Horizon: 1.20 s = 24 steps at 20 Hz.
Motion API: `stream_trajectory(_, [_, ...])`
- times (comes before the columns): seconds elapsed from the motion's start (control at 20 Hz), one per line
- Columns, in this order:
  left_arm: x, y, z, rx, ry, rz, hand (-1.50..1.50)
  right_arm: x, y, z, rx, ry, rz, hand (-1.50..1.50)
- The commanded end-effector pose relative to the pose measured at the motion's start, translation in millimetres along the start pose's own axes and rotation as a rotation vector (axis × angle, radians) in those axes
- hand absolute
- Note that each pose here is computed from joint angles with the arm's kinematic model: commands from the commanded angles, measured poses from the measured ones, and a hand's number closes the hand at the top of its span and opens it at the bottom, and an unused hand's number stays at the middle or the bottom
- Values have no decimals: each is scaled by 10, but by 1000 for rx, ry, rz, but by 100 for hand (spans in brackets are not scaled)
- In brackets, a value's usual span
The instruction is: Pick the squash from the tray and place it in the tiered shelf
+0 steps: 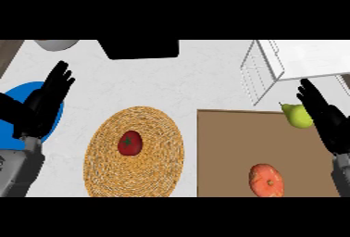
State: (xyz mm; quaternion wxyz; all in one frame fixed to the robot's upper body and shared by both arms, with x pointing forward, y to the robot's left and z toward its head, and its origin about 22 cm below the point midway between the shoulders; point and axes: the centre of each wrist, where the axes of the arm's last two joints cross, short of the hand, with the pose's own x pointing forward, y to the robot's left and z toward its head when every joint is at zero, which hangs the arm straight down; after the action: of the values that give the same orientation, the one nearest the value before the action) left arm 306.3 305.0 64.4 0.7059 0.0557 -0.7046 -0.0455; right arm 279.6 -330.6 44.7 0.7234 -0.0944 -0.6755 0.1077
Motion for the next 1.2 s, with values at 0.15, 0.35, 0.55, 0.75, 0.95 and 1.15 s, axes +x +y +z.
stream_trajectory(0.15, [63,-105,-16,-41,-44,-53,0,683,493,-224,453,-488,-343,150])
stream_trajectory(0.35, [-92,-183,176,-82,-1,-36,0,809,-219,-211,413,-363,212,150])
stream_trajectory(0.55, [-73,-217,408,-70,-8,-44,0,150,-88,-38,731,-331,-144,-150])
stream_trajectory(0.75, [-30,-252,459,-51,-8,-44,0,162,-480,123,917,-377,-92,-150])
stream_trajectory(0.95, [125,-308,406,-56,10,-34,0,204,-598,126,929,-409,10,-150])
stream_trajectory(1.15, [-23,-160,548,-41,-17,-60,0,581,-845,180,901,-460,166,-150])
